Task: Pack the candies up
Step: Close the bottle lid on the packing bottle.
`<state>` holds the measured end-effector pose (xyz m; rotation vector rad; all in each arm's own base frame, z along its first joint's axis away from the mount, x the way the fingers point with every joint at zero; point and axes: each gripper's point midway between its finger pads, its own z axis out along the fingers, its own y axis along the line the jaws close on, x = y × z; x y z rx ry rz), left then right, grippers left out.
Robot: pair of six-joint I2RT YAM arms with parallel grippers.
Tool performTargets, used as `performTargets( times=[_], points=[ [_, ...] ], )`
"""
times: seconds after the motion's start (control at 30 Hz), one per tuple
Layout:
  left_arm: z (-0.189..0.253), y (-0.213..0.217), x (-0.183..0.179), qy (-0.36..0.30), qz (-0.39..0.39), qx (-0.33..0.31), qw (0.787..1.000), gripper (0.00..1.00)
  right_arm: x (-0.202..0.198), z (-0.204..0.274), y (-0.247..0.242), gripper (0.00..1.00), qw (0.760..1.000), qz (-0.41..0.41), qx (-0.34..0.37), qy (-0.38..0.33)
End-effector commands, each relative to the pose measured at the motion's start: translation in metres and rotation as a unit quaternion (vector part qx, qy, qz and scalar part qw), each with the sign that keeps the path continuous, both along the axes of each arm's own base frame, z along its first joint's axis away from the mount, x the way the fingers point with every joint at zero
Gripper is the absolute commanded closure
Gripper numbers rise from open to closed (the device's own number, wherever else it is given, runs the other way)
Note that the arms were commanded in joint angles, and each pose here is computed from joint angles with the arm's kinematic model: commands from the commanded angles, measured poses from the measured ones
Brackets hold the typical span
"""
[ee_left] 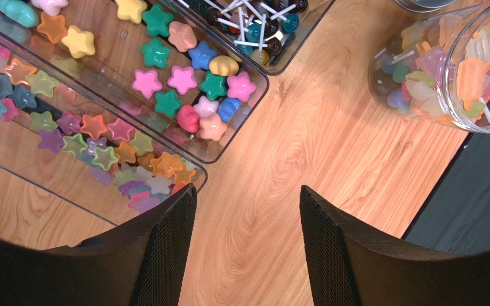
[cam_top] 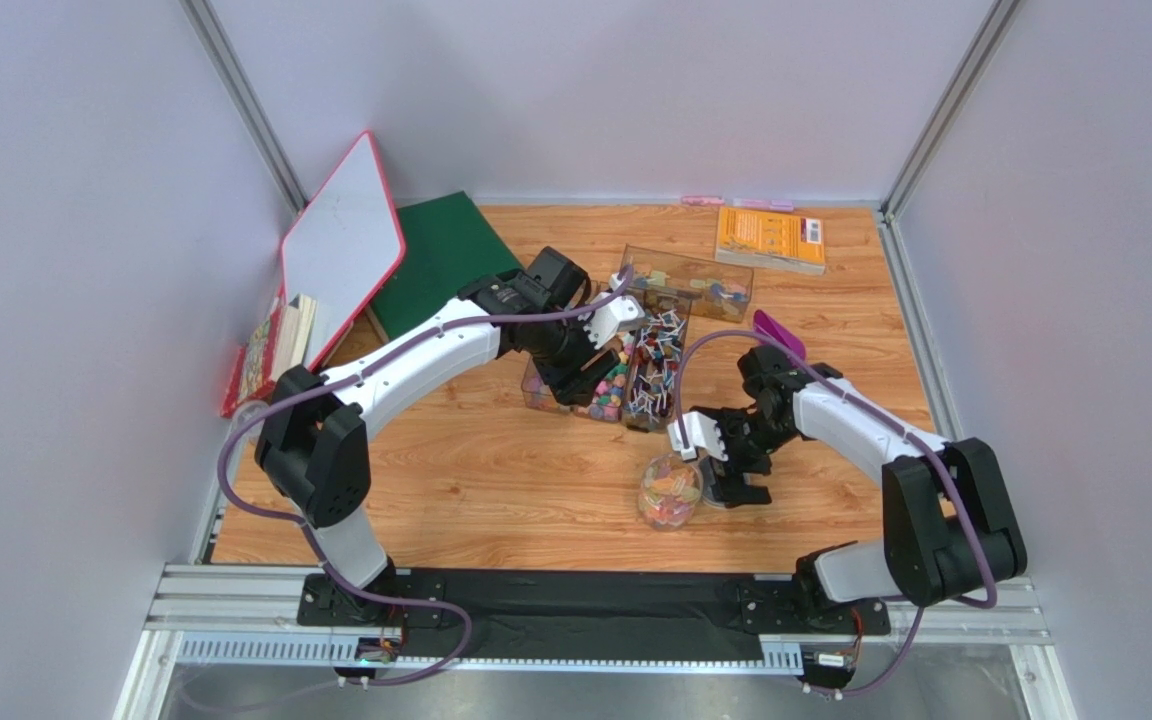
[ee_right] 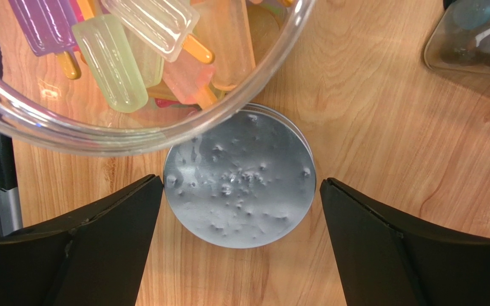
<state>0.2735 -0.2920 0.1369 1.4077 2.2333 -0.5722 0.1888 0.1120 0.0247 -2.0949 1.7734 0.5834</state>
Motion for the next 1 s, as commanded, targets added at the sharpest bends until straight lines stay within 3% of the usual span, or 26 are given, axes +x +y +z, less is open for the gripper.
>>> performTargets(
  times=[0.0,0.4,0.6,0.8,0.9,0.93,0.97],
  points=[
    [0.013,-0.002,0.006,-0.018,0.005,-0.017,1.000,0.33,0.004,-0.004,0.004,0.00,1.000,0.000,-0.003,-0.011],
    [0.013,0.000,0.009,-0.020,0.011,-0.016,1.000,0.34,0.005,-0.009,0.004,0.00,0.999,-0.004,-0.029,-0.022],
    [0.013,0.002,0.010,-0.024,0.014,-0.015,1.000,0.34,0.006,-0.004,0.002,0.20,0.999,-0.032,-0.034,-0.024],
    [0.015,0.010,0.016,-0.045,0.024,-0.006,0.999,0.34,0.018,0.044,-0.001,0.23,0.993,-0.072,-0.021,-0.090],
    [0.020,0.025,0.034,-0.092,0.067,0.017,0.993,0.34,0.018,0.071,-0.004,0.22,0.990,-0.070,-0.016,-0.119],
    [0.020,0.034,0.040,-0.103,0.117,0.026,0.987,0.29,0.018,0.079,-0.003,0.22,0.990,-0.069,-0.013,-0.125],
    [0.022,0.052,0.058,-0.146,0.172,0.059,0.972,0.02,0.012,0.084,-0.004,0.22,0.990,-0.067,-0.013,-0.120]
  ],
)
